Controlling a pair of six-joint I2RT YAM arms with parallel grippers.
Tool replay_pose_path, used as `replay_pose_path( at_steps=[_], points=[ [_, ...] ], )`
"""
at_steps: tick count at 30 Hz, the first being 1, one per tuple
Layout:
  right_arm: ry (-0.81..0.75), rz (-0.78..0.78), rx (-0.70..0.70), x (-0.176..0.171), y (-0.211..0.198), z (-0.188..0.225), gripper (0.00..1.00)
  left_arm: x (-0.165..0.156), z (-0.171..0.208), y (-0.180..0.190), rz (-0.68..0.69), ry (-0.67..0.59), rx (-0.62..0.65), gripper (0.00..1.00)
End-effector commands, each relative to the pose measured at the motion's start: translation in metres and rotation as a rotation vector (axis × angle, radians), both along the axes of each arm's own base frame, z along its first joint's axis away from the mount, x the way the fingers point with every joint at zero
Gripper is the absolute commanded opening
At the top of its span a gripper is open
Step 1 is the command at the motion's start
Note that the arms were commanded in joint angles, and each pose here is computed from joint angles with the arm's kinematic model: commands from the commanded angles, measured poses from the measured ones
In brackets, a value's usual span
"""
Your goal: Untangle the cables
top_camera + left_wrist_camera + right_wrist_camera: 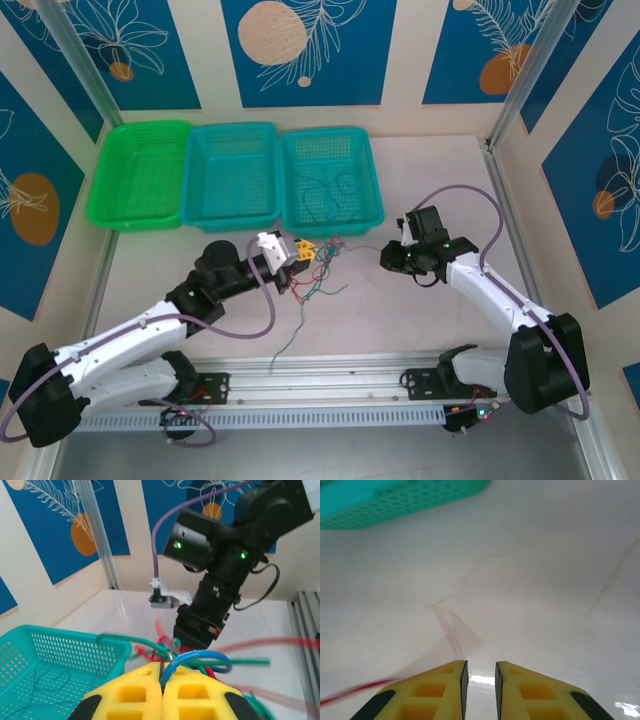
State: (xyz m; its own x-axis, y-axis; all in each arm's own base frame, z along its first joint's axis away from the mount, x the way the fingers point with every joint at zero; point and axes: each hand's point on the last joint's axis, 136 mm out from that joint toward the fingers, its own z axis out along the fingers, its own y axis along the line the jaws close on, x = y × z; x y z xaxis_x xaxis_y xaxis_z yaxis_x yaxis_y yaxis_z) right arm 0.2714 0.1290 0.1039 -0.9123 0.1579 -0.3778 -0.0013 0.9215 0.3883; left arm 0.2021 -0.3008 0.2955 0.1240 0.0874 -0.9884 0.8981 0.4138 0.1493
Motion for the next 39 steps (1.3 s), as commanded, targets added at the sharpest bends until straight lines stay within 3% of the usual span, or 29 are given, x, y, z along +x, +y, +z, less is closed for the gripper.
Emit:
replay_pose_path(
  at_steps=[1,3,4,8,9,13,17,20,25,30,32,34,39],
  points=[
    [-0.043,0.053,0.074,-0.001,0.016,0.015,0.24,0.004,-0.002,-0.002,0.018,0.059,-0.045,0.00],
    [-0.100,0.122,0.144,-0.007,0.034,0.028,0.26,0.008,-0.014,-0.006,0.020,0.101,-0.028,0.00],
    [-0.129,0.158,0.188,-0.011,0.042,0.037,0.32,0.010,-0.020,-0.007,0.026,0.120,-0.024,0.00],
    [-0.249,0.277,0.382,-0.034,0.066,0.078,0.66,0.018,-0.034,-0.007,0.071,0.162,-0.014,0.00],
    [-0.280,0.313,0.427,-0.041,0.072,0.087,0.71,0.019,-0.036,-0.007,0.075,0.167,-0.012,0.00],
    [-0.381,0.491,0.623,-0.076,0.095,0.115,0.74,0.022,-0.041,-0.008,0.083,0.179,-0.004,0.00],
    [-0.464,0.614,0.689,-0.097,0.111,0.119,0.76,0.022,-0.042,-0.010,0.076,0.186,0.003,0.00],
    [-0.597,0.693,0.624,-0.104,0.125,0.114,0.78,0.022,-0.040,-0.010,0.075,0.185,0.000,0.00],
    [-0.893,0.687,0.539,-0.091,0.135,0.123,0.80,0.019,-0.036,-0.011,0.058,0.185,0.005,0.00],
    [-0.934,0.667,0.502,-0.069,0.147,0.128,0.80,0.013,-0.024,-0.010,0.032,0.173,-0.025,0.00],
    [-0.924,0.684,0.510,-0.065,0.155,0.126,0.78,0.010,-0.020,-0.011,0.016,0.170,-0.037,0.00],
    [-0.900,0.681,0.509,-0.059,0.161,0.121,0.69,0.008,-0.016,-0.012,0.005,0.168,-0.050,0.00],
    [-0.860,0.521,0.430,-0.025,0.149,0.098,0.08,0.002,0.000,-0.009,-0.014,0.152,-0.091,0.00]
  ],
)
